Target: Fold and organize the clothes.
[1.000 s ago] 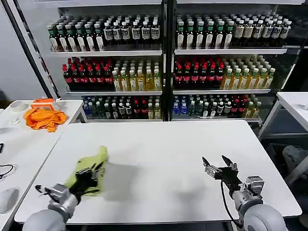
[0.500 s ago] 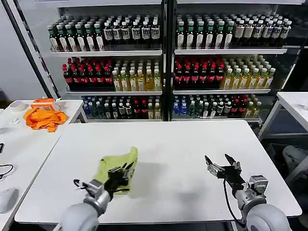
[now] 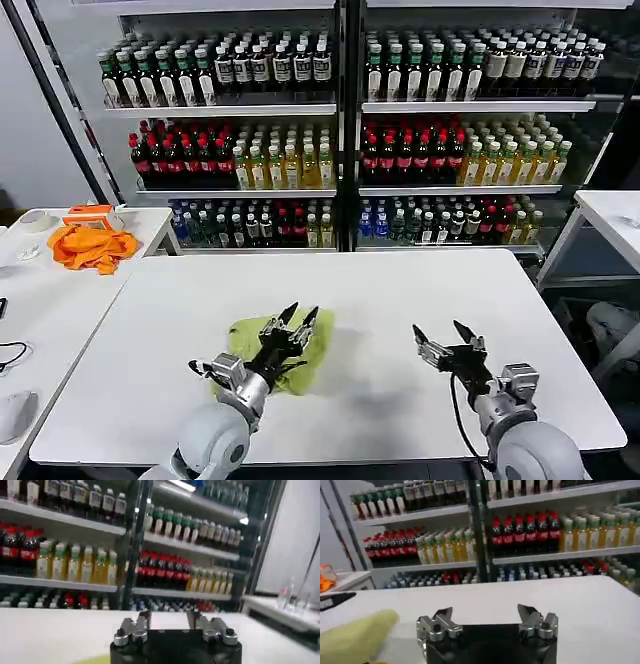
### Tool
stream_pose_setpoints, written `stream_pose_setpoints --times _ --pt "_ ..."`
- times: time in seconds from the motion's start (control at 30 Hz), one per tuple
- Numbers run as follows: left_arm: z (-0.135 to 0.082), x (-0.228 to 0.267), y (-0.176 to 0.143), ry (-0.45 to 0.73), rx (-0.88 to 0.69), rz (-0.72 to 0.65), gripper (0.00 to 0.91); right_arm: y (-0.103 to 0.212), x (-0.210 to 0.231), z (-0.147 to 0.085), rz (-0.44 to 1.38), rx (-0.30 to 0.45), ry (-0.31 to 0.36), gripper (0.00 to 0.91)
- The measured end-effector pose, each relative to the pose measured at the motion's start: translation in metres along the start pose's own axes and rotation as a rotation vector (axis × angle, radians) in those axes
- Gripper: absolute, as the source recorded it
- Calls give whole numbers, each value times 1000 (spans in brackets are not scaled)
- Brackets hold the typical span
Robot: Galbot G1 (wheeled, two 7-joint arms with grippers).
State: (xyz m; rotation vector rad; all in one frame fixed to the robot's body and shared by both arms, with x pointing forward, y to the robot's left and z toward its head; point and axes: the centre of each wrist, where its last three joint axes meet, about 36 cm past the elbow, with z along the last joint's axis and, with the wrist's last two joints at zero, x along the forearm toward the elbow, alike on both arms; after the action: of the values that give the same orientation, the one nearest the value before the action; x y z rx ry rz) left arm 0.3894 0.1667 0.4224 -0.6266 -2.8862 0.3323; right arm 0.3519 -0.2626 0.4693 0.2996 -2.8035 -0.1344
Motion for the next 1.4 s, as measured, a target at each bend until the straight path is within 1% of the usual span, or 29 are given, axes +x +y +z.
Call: stream_pose_setpoints --times 0.13,0.27,0.53,0.73,0.8,0.83,0.87,0.9,1.1,1.4 --pt "-5 14 1 -45 44 -31 907 15 -14 6 -41 -22 16 907" --pt "-11 35 9 -88 79 -100 907 34 -32 13 -87 -54 43 907" --pt "-13 77 25 -130 131 -264 907 80 -68 35 -189 -152 135 907" --pt "-15 95 27 -147 151 -326 907 113 -87 47 -238 -222 193 907" --pt "-15 100 27 -150 155 -341 907 122 -92 50 -243 -231 205 595" --pt "-14 102 28 -150 155 -348 907 126 -94 51 -245 -235 210 272" --pt "-14 103 28 -149 157 -354 907 129 -96 52 -245 -239 215 20" --pt "-13 105 28 -148 159 -362 907 132 -97 53 -244 -244 218 0" --pt "-14 112 29 -149 161 -383 907 141 -102 56 -222 -267 221 0" --pt "-13 115 30 -147 166 -396 907 142 -105 56 -178 -275 209 0"
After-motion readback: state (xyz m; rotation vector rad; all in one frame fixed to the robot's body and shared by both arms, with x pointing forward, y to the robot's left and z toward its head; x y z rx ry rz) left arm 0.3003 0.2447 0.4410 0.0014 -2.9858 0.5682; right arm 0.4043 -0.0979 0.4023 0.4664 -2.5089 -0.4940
